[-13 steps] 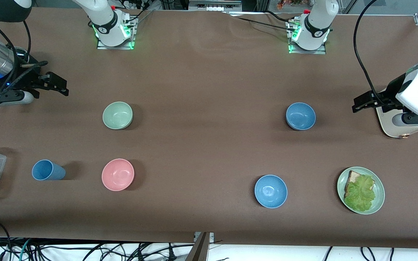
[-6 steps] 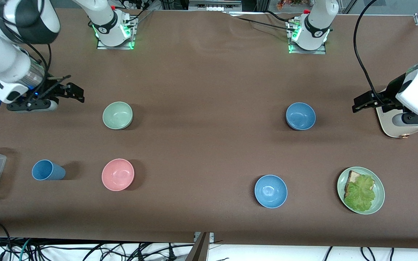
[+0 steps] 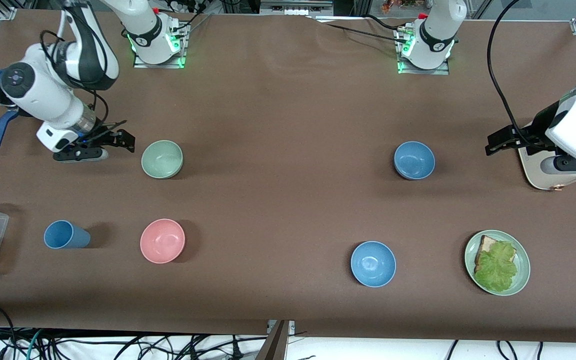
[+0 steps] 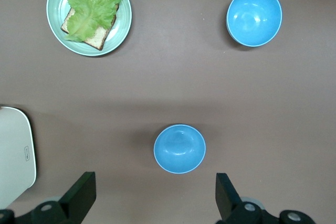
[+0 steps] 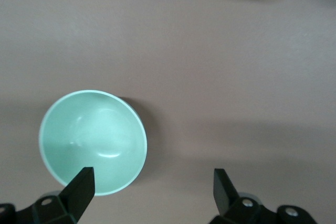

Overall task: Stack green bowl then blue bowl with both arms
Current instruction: 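Reach the right gripper to the pale green bowl and grasp its rim, then slide the green bowl with the right gripper to the table's middle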

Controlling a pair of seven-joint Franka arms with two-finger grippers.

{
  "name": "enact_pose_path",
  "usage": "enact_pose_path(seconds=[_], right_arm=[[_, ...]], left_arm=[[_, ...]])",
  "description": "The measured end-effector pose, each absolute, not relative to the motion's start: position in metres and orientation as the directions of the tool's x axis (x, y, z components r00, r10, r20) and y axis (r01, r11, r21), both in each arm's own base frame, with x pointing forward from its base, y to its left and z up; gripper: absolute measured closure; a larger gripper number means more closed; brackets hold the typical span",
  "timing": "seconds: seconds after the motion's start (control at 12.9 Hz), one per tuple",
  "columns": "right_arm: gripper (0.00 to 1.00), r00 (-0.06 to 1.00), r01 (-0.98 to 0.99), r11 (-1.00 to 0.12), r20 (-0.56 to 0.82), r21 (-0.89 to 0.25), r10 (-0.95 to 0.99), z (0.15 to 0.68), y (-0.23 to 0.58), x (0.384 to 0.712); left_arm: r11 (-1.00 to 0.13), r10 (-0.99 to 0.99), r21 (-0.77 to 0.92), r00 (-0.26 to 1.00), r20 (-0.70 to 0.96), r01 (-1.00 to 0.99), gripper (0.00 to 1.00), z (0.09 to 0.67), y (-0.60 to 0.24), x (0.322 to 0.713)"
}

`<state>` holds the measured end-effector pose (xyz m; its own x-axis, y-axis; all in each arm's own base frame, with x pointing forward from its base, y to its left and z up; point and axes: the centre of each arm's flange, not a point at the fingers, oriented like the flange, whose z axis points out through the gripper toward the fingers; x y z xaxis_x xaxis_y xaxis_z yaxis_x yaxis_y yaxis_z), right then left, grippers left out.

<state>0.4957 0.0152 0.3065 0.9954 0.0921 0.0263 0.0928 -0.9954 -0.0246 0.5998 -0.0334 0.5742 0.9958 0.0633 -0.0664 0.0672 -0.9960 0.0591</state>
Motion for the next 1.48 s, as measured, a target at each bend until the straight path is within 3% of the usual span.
enact_pose_path(seconds=[0.54, 1.09, 1.17, 1.48], right_arm=[[0.03, 0.991, 0.127, -0.992, 0.045, -0.001, 0.127, 0.218, 0.028, 0.486], [0.87, 0.997, 0.074, -0.997, 0.014, -0.022, 0.074, 0.203, 0.060, 0.483], [0.93, 0.998, 0.064, -0.998, 0.020, -0.027, 0.064, 0.212, 0.068, 0.487], [0.94, 1.000, 0.021, -0.998, 0.013, -0.066, 0.020, 0.254, 0.142, 0.511]], left_arm=[[-0.996, 0.063, 0.059, 0.996, -0.066, 0.067, 0.00, 0.574, -0.033, 0.600], [-0.996, 0.063, 0.059, 0.996, -0.066, 0.067, 0.00, 0.574, -0.033, 0.600], [-0.996, 0.063, 0.059, 0.996, -0.066, 0.067, 0.00, 0.574, -0.033, 0.600], [-0.996, 0.064, 0.059, 0.996, -0.066, 0.068, 0.00, 0.574, -0.033, 0.600]])
